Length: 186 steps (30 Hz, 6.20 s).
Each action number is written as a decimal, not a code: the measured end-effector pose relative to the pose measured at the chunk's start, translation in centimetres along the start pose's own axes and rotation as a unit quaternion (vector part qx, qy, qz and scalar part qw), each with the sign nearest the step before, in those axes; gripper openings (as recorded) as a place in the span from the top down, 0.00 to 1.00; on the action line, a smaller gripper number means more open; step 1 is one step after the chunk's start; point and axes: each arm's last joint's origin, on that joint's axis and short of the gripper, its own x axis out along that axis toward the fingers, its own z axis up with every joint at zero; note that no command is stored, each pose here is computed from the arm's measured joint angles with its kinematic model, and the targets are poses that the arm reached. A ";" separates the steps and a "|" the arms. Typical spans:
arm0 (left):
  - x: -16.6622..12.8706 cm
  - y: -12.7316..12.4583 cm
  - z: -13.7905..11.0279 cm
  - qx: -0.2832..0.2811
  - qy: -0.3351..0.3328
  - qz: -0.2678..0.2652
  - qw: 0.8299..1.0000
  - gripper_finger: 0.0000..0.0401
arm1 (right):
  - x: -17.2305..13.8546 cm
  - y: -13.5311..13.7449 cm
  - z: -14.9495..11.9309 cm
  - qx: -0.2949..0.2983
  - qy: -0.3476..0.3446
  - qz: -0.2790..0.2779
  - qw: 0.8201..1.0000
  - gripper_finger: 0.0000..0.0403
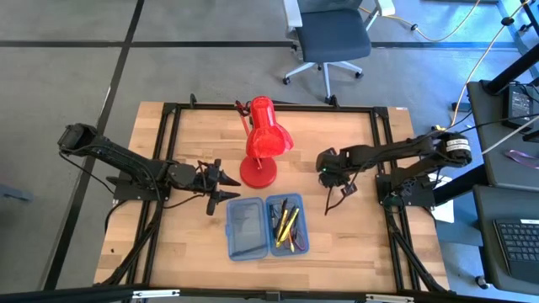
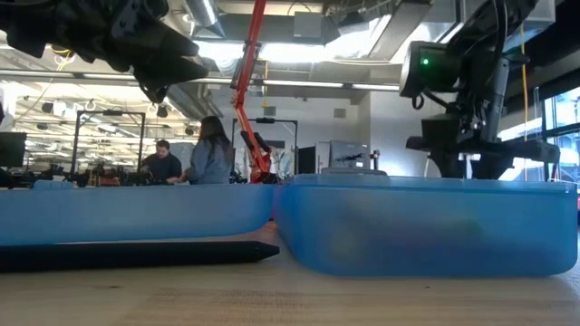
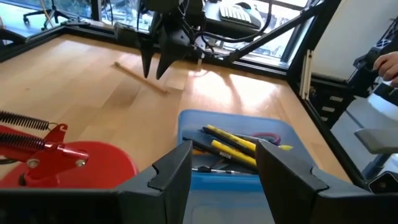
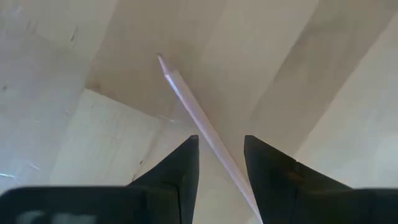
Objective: Pick & place school supplies into a supply box
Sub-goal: Put the pink pencil into the blue supply box
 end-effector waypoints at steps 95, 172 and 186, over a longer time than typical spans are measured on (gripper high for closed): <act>0.0 0.3 -0.5 0.020 0.024 0.024 0.999 0.58 | -0.5 -3.7 -0.9 0.246 -0.332 -0.030 0.910 0.95; 0.0 0.3 -0.5 0.046 0.021 0.035 0.998 0.58 | 8.0 -0.9 -8.6 0.232 -0.398 -0.018 0.887 0.48; 0.0 0.3 -0.5 0.046 0.022 0.035 0.998 0.58 | 8.6 -1.1 -8.6 0.232 -0.380 -0.038 0.894 0.69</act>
